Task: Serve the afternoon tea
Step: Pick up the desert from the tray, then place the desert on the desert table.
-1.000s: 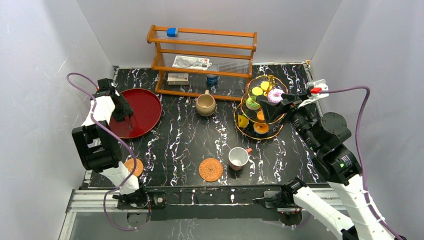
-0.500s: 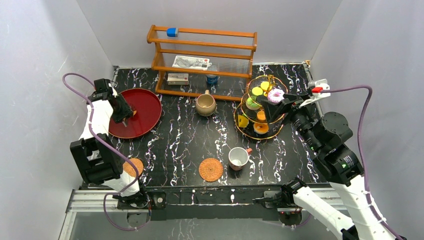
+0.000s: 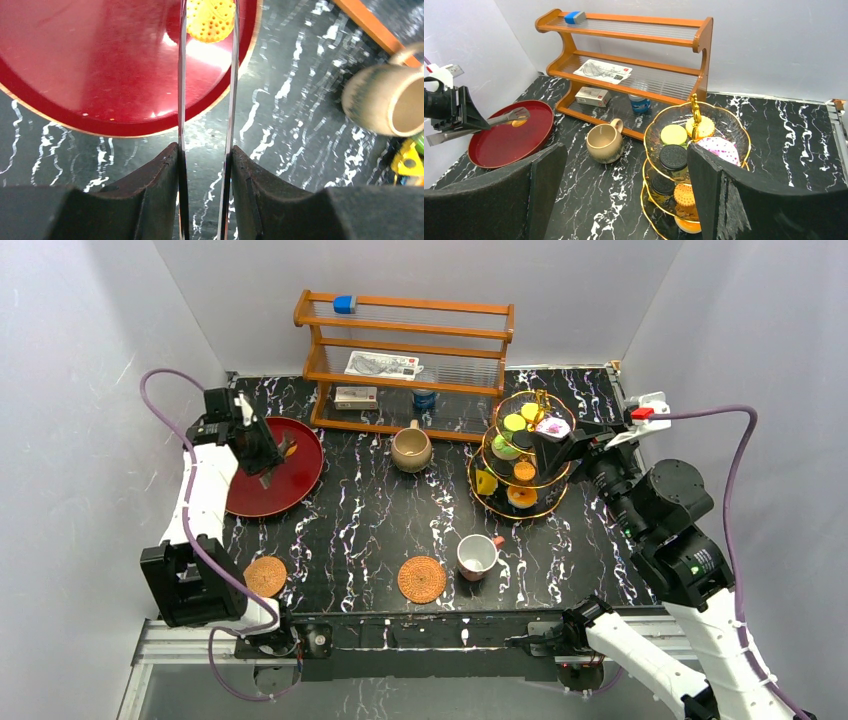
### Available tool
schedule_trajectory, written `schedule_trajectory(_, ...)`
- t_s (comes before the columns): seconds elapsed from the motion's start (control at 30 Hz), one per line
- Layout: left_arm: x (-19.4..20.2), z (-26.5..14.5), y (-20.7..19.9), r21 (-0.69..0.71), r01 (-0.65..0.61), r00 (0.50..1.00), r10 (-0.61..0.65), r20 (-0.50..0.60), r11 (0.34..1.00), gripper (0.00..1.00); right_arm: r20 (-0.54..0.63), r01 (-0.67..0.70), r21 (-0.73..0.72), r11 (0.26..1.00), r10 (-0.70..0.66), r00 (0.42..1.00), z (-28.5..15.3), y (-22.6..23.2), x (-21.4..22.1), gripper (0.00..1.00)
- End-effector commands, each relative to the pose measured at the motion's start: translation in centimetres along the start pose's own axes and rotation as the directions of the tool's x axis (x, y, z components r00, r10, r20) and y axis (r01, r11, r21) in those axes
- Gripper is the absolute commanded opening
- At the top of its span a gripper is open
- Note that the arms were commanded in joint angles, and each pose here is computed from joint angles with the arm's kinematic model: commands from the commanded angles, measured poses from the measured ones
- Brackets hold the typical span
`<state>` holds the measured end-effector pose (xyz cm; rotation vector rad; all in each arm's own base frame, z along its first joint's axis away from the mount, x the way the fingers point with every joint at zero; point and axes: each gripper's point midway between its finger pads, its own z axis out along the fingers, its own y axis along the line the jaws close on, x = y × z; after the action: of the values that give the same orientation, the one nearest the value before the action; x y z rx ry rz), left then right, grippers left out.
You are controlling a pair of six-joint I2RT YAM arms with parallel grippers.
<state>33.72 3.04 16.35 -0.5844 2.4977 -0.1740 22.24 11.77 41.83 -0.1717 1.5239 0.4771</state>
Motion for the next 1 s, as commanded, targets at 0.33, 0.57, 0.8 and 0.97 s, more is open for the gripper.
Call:
schedule_trajectory(0.33,0.6,-7.4,-12.9,0.271,-0.226,0.972,0.199,0.123,0.936,0.34,0.060,0.016,0.072,0.997,-0.020,0.998,-0.2,-1.0,-3.3,0.99)
schedule_trajectory(0.57,6.0,-9.4,-19.5,0.376,-0.333,0.943,0.311,0.119,0.865,0.33,0.059,0.012,0.074,0.997,-0.016,0.998,0.1,-0.9,-3.5,0.99)
schedule_trajectory(0.8,12.0,-11.4,-23.5,0.411,-0.423,0.903,0.414,0.117,0.808,0.32,0.075,0.009,0.087,0.996,-0.015,0.997,-0.3,-1.0,-4.6,0.99)
schedule_trajectory(0.97,16.5,-11.7,-25.5,0.437,-0.465,0.875,0.475,0.095,0.770,0.32,0.075,0.009,0.090,0.996,-0.016,0.997,-0.3,-1.1,-4.9,0.99)
